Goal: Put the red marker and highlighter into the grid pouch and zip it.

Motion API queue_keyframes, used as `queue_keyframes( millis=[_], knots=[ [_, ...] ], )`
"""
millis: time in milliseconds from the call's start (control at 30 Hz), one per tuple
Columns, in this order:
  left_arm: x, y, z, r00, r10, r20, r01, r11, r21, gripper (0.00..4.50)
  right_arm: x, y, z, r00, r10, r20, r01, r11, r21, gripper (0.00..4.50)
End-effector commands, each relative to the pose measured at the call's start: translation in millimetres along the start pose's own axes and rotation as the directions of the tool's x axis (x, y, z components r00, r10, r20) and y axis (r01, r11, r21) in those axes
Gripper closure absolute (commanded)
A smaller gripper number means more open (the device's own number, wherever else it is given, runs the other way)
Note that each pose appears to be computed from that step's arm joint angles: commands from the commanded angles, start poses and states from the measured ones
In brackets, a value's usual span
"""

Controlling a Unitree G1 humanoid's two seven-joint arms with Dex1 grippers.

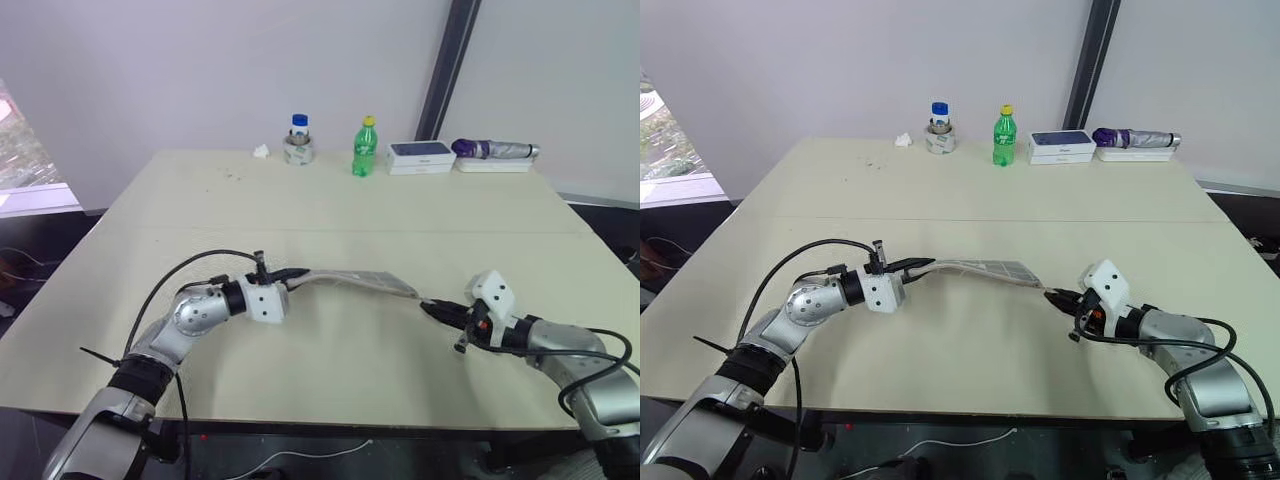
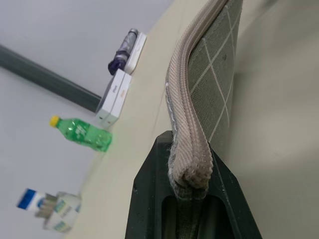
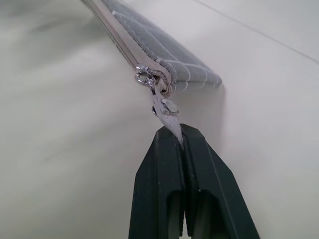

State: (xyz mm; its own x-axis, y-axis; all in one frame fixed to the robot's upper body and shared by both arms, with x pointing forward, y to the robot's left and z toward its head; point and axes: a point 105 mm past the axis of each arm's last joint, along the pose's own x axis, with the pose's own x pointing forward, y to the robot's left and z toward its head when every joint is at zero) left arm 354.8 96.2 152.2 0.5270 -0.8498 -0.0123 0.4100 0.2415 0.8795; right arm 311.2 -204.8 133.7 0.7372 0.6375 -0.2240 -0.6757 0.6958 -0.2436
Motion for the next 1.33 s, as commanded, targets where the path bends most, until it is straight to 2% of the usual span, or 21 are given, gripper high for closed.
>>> queue_keyframes(
  millis=[33, 67, 167, 233, 267, 400, 500, 567, 667, 800, 933, 1000, 1067, 1233, 1333],
  knots=[
    [-6.1, 27.7, -20.9, 0.991, 0.094, -0.091, -0.092, 0.995, 0.029, 3.4, 15.4, -18.2, 9.6, 0.994, -0.107, 0.03, 0.109, 0.99, -0.091, 4.5],
    [-2.5, 27.2, -22.4, 0.991, 0.092, -0.094, -0.087, 0.995, 0.051, 2.94, 24.1, -17.3, 10.7, 0.995, -0.099, 0.029, 0.102, 0.989, -0.106, 4.5],
    [11.3, 26.0, -25.0, 0.995, 0.061, -0.081, -0.063, 0.998, -0.019, 1.37, 48.7, -22.4, 25.8, 0.995, -0.066, 0.073, 0.075, 0.99, -0.119, 4.5],
    [14.4, 30.7, -24.3, 0.995, 0.07, -0.07, -0.073, 0.997, -0.034, 0.35, 52.5, -25.1, 31.9, 0.995, -0.049, 0.09, 0.059, 0.992, -0.114, 3.9],
    [14.2, 32.7, -24.2, 0.995, 0.074, -0.066, -0.076, 0.996, -0.035, 0.0, 52.1, -26.0, 32.5, 0.995, -0.045, 0.089, 0.056, 0.991, -0.125, 3.55],
    [-5.2, 34.5, -31.6, 0.992, 0.096, -0.088, -0.099, 0.994, -0.036, 0.0, 29.3, -26.3, 18.0, 0.999, -0.024, 0.026, 0.028, 0.986, -0.163, 1.55],
    [-38.2, 31.0, -47.0, 0.981, 0.125, -0.15, -0.141, 0.985, -0.1, 0.0, -2.4, -27.6, -7.3, 0.996, -0.04, -0.076, 0.028, 0.988, -0.155, 0.1],
    [-51.6, 29.5, -51.5, 0.975, 0.143, -0.172, -0.17, 0.973, -0.154, 0.0, -16.9, -25.2, -17.2, 0.992, -0.032, -0.123, 0.013, 0.989, -0.149, 0.04],
    [-78.4, 25.5, -51.9, 0.973, 0.157, -0.172, -0.213, 0.9, -0.381, 0.0, -44.8, -26.8, -16.0, 0.988, -0.03, -0.154, 0.009, 0.991, -0.131, 0.04],
    [-99.3, 28.6, -52.1, 0.971, 0.153, -0.182, -0.227, 0.822, -0.523, 0.0, -53.8, -23.0, -1.4, 0.998, -0.001, -0.056, -0.004, 0.997, -0.082, 0.04],
    [-124.3, 38.0, -64.8, 0.951, 0.16, -0.265, -0.297, 0.714, -0.634, 0.0, -71.2, -25.8, -7.2, 0.999, -0.008, -0.032, 0.008, 1.0, -0.003, 0.04],
    [-139.0, 48.2, -73.3, 0.914, 0.215, -0.344, -0.394, 0.67, -0.629, 0.0, -84.0, -32.6, -16.5, 0.997, -0.05, -0.064, 0.053, 0.998, 0.034, 0.04],
    [-154.0, 49.4, -81.7, 0.876, 0.245, -0.415, -0.468, 0.637, -0.612, 0.0, -95.1, -41.9, -25.2, 0.988, -0.123, -0.096, 0.124, 0.992, 0.007, 0.04],
    [-176.6, 40.3, -93.4, 0.833, 0.25, -0.494, -0.532, 0.609, -0.589, 0.0, -103.0, -49.9, -29.1, 0.98, -0.167, -0.107, 0.168, 0.986, 0.0, 0.04],
    [-186.7, 49.0, -98.8, 0.8, 0.289, -0.526, -0.583, 0.584, -0.564, 0.0, -102.8, -53.8, -30.9, 0.977, -0.175, -0.124, 0.172, 0.985, -0.031, 0.04]
  ],
)
